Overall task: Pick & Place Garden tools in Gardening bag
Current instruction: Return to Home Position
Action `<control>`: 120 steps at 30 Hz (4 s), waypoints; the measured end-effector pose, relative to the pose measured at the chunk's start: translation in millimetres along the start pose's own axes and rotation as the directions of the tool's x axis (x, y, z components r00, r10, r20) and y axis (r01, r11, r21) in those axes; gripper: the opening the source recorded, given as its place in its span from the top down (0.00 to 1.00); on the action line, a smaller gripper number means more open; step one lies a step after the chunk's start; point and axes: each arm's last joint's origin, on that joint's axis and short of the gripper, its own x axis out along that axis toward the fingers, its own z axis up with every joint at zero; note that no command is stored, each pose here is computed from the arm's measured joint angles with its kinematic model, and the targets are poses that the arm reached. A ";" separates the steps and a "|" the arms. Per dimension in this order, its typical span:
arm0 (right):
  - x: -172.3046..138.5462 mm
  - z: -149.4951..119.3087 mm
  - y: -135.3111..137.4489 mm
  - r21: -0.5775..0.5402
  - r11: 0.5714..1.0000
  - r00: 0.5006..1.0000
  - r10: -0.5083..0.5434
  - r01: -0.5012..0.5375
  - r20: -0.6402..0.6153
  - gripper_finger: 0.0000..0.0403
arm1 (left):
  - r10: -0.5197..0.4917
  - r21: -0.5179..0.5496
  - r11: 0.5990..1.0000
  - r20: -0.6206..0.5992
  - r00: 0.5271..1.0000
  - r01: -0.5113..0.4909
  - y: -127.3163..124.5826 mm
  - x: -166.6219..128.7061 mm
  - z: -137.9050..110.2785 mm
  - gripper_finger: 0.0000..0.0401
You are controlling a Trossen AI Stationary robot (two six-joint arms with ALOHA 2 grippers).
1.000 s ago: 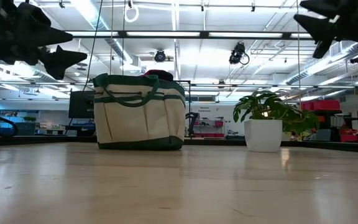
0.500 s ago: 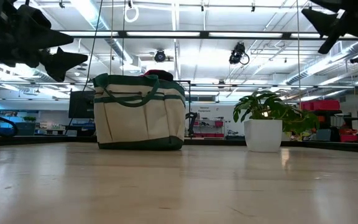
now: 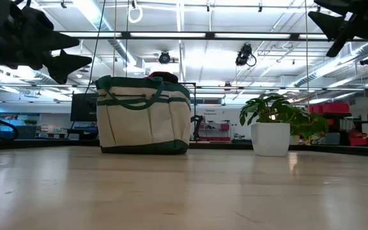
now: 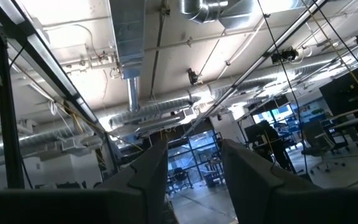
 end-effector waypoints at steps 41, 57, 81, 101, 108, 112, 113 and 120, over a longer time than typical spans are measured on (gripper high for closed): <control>-0.1 -0.4 -0.1 -0.001 1.000 1.000 0.000 0.000 -0.001 0.62 | 0.056 0.001 0.998 0.003 0.998 -0.056 2.7 0.4 -0.3 0.30; -0.1 -0.4 -0.1 -0.001 1.000 1.000 0.000 0.000 -0.002 0.62 | 0.056 0.001 0.998 0.003 0.998 -0.056 2.7 0.4 -0.4 0.30; -0.1 -0.5 0.0 -0.001 1.000 1.000 0.001 -0.001 -0.002 0.62 | 0.057 0.001 0.998 0.004 0.998 -0.057 2.8 0.4 -0.4 0.30; -0.1 -0.5 -0.1 -0.001 1.000 1.000 0.000 0.000 -0.002 0.62 | 0.057 0.001 0.998 0.004 0.998 -0.057 2.8 0.4 -0.4 0.30; -0.1 -0.5 -0.1 0.000 1.000 1.000 0.000 0.000 -0.002 0.62 | 0.057 0.001 0.998 0.003 0.998 -0.057 2.8 0.4 -0.4 0.30; -0.1 -0.5 0.0 -0.001 1.000 1.000 0.001 -0.001 -0.002 0.62 | 0.057 0.001 0.998 0.004 0.998 -0.057 2.8 0.4 -0.4 0.30; -0.1 -0.5 -0.1 -0.001 1.000 1.000 0.000 0.000 -0.002 0.62 | 0.056 0.001 0.998 0.004 0.998 -0.056 2.7 0.4 -0.4 0.30; -0.1 -0.5 -0.1 0.000 1.000 1.000 0.000 0.000 -0.002 0.62 | 0.057 0.001 0.998 0.004 0.998 -0.057 2.8 0.4 -0.4 0.30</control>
